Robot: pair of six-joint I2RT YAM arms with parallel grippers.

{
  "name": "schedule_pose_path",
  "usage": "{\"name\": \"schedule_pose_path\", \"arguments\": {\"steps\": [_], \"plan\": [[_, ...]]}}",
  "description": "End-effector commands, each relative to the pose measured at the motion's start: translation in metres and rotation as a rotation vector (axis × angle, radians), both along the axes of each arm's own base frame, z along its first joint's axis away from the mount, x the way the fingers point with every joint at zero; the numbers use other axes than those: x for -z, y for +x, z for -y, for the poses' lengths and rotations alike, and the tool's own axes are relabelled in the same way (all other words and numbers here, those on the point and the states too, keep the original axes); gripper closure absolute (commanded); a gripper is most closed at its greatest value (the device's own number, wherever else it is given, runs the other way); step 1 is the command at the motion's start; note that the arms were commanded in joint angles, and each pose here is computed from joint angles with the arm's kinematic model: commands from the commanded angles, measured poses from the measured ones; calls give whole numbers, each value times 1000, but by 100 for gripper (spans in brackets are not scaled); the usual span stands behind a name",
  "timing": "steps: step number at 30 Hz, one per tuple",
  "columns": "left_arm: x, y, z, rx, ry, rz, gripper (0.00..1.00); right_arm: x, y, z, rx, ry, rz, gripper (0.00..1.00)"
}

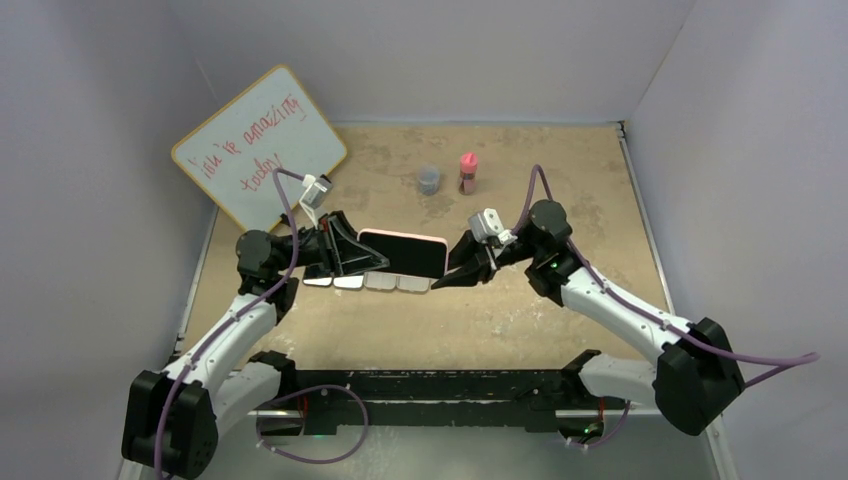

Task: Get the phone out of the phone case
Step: Remove the phone case from the phone.

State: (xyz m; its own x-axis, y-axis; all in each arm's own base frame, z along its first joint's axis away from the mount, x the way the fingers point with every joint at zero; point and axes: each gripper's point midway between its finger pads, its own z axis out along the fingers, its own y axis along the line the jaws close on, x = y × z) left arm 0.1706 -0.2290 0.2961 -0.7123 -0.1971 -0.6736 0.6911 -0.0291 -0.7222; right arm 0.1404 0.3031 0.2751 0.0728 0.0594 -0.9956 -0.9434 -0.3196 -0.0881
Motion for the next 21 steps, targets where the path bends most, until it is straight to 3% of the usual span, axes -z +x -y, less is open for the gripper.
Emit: {"name": "schedule_pose_path", "arguments": {"steps": [1, 7, 13, 19, 21], "plan": [[31, 17, 3, -45, 19, -269, 100, -83, -12, -10, -66, 271, 437, 100], [39, 20, 4, -49, 26, -285, 100, -86, -14, -15, -96, 279, 451, 99], [40, 22, 5, -42, 20, -288, 100, -85, 3, -23, -21, 260, 475, 100], [30, 20, 3, -53, 44, -158, 100, -79, 28, -34, 79, 184, 364, 99], [27, 22, 2, -76, 65, -82, 100, -71, 34, -35, 120, 151, 285, 93]]}}
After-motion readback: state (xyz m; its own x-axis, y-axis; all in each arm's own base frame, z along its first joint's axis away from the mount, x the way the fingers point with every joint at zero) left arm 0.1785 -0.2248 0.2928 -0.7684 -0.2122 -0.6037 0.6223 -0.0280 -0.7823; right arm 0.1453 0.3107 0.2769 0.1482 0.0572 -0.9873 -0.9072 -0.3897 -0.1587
